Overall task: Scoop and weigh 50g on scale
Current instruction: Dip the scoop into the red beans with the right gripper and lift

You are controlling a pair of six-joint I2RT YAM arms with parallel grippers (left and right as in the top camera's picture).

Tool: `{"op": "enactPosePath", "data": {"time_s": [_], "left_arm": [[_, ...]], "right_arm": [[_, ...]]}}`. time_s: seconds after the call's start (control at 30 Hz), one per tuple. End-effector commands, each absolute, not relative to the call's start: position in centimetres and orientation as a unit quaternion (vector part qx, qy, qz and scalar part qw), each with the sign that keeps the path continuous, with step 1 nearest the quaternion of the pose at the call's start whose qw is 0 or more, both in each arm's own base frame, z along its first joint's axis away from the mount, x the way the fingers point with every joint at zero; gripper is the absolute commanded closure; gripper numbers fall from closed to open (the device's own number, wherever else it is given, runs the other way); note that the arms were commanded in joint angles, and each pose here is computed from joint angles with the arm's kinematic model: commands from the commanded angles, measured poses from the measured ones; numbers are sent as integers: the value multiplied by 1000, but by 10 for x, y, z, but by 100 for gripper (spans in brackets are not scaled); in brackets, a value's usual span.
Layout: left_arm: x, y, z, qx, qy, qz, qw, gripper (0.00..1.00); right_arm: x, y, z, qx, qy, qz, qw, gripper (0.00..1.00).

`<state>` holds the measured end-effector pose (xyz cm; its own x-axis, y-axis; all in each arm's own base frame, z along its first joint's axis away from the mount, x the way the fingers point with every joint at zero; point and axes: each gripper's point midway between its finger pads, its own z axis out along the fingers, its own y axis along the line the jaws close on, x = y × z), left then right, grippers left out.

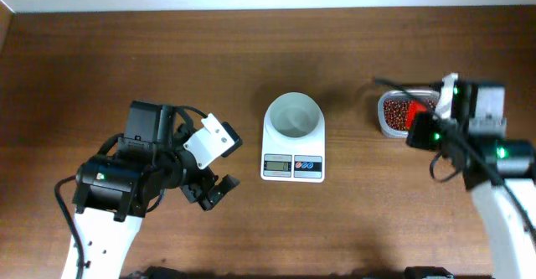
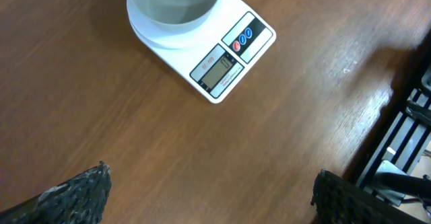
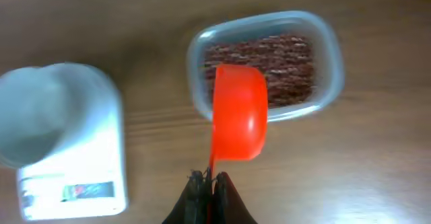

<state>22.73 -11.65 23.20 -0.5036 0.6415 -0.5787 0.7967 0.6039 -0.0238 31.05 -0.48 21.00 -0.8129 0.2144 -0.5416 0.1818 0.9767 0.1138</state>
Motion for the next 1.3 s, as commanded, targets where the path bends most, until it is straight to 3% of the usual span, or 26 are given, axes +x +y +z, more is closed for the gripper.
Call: {"op": "enactPosePath", "data": {"time_s": [0.0,0.27,0.37,0.7,1.07,1.27], "left_arm": [[230,-116,238,426,850,-139,277,1],[230,-116,238,426,850,-139,277,1],[230,-116,238,426,850,-139,277,1],[230,-116,238,426,850,-139,277,1],[230,-115,238,426,850,-139,277,1],[230,-116,238,426,850,-139,277,1]], "right_arm": [[322,-36,193,120,959,-64,247,96],[359,-60,151,101,960,-139,220,96],[375,-60,136,51,964,-152,214,96],[376,-63,87,25,976,-162,146,96],[369,-59,77,66,987,30,142,96],[364,-44,77,62,987,73,132,96]]}}
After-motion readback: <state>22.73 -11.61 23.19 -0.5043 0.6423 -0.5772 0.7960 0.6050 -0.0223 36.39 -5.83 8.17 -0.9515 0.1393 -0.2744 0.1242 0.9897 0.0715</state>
